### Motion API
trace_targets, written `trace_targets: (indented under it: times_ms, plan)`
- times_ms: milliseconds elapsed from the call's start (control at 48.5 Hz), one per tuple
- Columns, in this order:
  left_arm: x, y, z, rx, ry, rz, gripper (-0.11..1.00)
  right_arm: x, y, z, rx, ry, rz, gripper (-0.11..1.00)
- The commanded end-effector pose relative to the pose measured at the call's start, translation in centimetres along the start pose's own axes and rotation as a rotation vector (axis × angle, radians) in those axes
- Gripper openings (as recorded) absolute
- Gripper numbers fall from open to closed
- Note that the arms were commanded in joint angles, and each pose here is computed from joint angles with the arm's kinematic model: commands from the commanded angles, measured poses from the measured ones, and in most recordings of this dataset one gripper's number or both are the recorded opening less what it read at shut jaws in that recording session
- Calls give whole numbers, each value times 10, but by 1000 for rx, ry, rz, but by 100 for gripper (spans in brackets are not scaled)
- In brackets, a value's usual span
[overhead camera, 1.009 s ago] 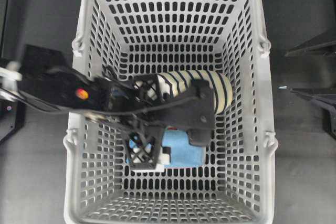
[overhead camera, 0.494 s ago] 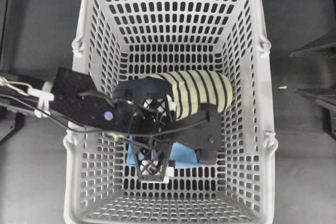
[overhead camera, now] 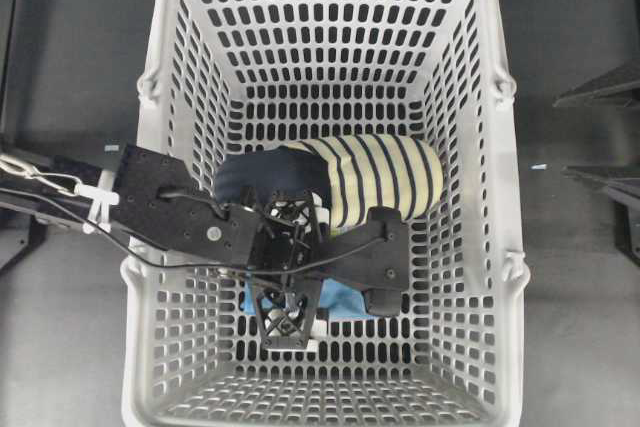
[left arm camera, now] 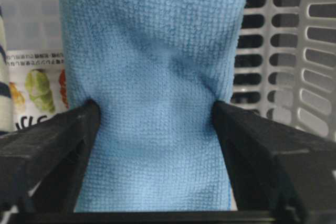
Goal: Pick up the blue cloth from the shopping basket with the left arm.
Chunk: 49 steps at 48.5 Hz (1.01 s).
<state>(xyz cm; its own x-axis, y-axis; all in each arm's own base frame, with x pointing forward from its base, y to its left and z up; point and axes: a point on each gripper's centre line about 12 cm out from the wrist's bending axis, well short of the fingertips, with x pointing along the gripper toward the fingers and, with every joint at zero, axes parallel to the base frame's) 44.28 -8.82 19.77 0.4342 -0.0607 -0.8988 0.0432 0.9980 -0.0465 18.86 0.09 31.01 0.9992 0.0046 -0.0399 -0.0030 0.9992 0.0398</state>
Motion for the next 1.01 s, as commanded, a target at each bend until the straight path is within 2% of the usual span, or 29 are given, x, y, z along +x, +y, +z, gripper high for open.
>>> trace_targets:
  times_ms: [0,185,247,371,577,989]
  plan:
    - [0,-1,0,7,-2,0,70,1,0,4,-1,-12,-1,77]
    - [-8,-2,4,26,-24,-4,24,-1,0,8,0,-29,0,77]
    - [-17,-3,8,34,-47,-7,13,-2,0,9,0,-32,0,77]
    - [-41,-4,20,49,-103,-15,13,-4,0,8,0,-34,0,76]
    - [-89,-7,46,47,-198,-26,13,-4,0,6,3,-31,0,76]
    - [-202,-4,85,56,-191,-7,13,-6,0,5,5,-35,0,76]
